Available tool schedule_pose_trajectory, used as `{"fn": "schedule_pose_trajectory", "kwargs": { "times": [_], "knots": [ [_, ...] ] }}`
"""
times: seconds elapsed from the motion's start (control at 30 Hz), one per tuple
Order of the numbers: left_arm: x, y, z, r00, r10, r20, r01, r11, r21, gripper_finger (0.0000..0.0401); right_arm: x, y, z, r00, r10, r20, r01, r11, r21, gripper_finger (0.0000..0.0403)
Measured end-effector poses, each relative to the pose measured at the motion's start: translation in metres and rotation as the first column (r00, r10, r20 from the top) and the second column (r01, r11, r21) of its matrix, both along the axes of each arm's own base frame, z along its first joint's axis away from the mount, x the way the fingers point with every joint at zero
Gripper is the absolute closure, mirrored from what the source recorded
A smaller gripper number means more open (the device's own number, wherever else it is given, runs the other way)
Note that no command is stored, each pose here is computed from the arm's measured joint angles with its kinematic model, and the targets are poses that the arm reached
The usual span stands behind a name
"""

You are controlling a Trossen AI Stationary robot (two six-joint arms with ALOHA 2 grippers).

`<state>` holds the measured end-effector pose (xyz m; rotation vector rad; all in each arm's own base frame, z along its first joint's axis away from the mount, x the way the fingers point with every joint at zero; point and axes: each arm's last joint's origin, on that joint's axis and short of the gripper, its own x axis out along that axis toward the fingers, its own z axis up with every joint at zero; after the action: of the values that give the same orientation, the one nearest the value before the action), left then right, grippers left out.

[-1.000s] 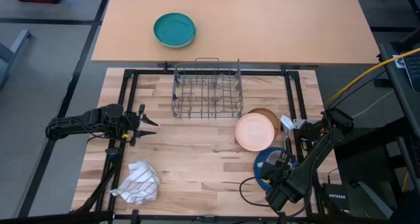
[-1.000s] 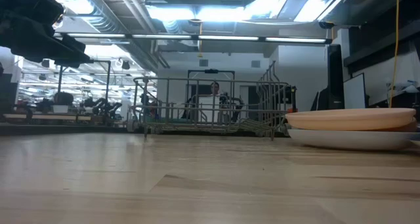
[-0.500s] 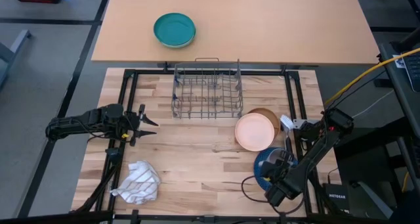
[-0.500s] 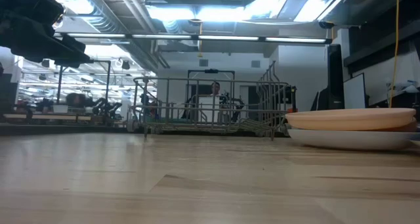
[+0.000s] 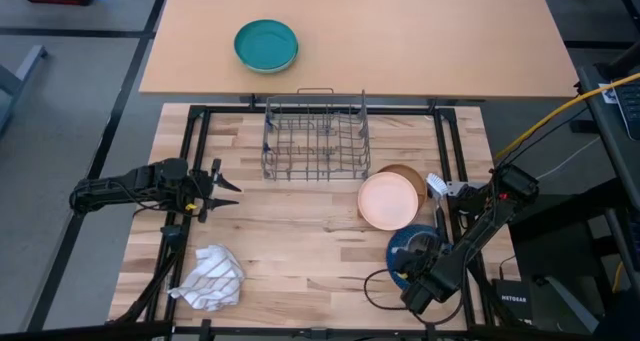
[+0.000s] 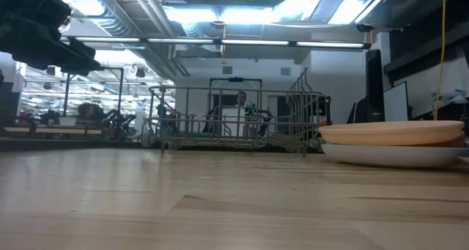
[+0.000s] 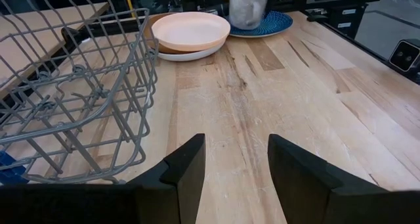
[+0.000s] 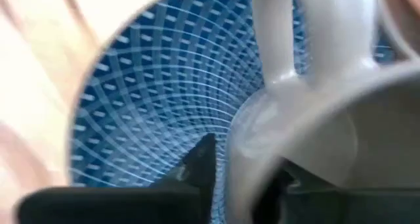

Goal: Sort dishes
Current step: Move the gray mug to the top right of the table

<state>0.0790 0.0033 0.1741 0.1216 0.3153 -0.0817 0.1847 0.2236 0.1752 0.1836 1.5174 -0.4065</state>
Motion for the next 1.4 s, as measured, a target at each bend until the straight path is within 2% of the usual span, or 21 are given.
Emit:
{"fn": "schedule_pose_trajectory", "kwargs": {
  "times": [0.1, 0.3, 0.4, 0.67, 0.8, 0.87, 0.97, 1.0, 1.03, 1.2, 1.4],
  "knots": [
    [0.0, 0.0, 0.0, 1.0, 0.0, 0.0, 0.0, 1.0, 0.0, 0.0246, 0.001, 0.001, 0.0, 1.0, 0.005, 0.006, -0.005, 1.0, 0.015, 0.0382],
    [0.0, 0.0, 0.0, 1.0, 0.0, 0.0, 0.0, 1.0, 0.0, 0.0246, 0.001, 0.001, 0.0, 1.0, -0.002, 0.011, 0.002, 1.0, 0.015, 0.0373],
    [0.0, 0.0, 0.0, 1.0, 0.001, 0.0, -0.001, 1.0, 0.0, 0.0246, 0.003, 0.003, 0.005, 1.0, -0.004, 0.017, 0.004, 1.0, 0.02, 0.0384],
    [0.0, 0.0, 0.0, 1.0, 0.001, 0.0, -0.001, 1.0, 0.0, 0.0246, 0.013, 0.005, 0.054, 0.999, -0.01, 0.038, 0.012, 0.998, -0.062, 0.0383],
    [0.0, 0.0, 0.0, 1.0, 0.001, 0.0, -0.001, 1.0, 0.0, 0.0246, 0.018, -0.008, 0.082, 1.0, -0.025, 0.019, 0.028, 0.986, -0.163, 0.0384],
    [0.0, 0.0, 0.0, 1.0, 0.001, 0.0, -0.001, 1.0, 0.0, 0.0246, 0.023, -0.017, 0.094, 1.0, -0.02, 0.013, 0.022, 0.978, -0.206, 0.0384],
    [0.0, 0.0, 0.0, 1.0, 0.001, 0.0, -0.001, 1.0, 0.0, 0.0246, 0.036, -0.035, 0.105, 0.996, 0.053, 0.068, -0.038, 0.976, -0.216, 0.0384],
    [0.0, 0.0, 0.0, 1.0, 0.001, 0.0, -0.001, 1.0, 0.0, 0.0246, 0.04, -0.043, 0.108, 0.996, 0.042, 0.079, -0.023, 0.972, -0.232, 0.0384],
    [0.0, 0.0, 0.0, 1.0, 0.002, 0.0, -0.002, 1.0, 0.0, 0.0246, 0.044, -0.053, 0.112, 0.997, 0.022, 0.079, -0.002, 0.97, -0.244, 0.0384],
    [0.0, 0.0, 0.0, 1.0, 0.003, 0.0, -0.003, 1.0, 0.001, 0.0246, 0.059, -0.106, 0.131, 0.992, 0.065, 0.104, -0.029, 0.95, -0.31, 0.0384],
    [0.0, 0.0, 0.0, 1.0, 0.002, 0.0, -0.002, 1.0, 0.001, 0.0246, 0.058, -0.179, 0.158, 0.995, 0.042, 0.093, -0.01, 0.947, -0.32, 0.0384]
  ]
}}
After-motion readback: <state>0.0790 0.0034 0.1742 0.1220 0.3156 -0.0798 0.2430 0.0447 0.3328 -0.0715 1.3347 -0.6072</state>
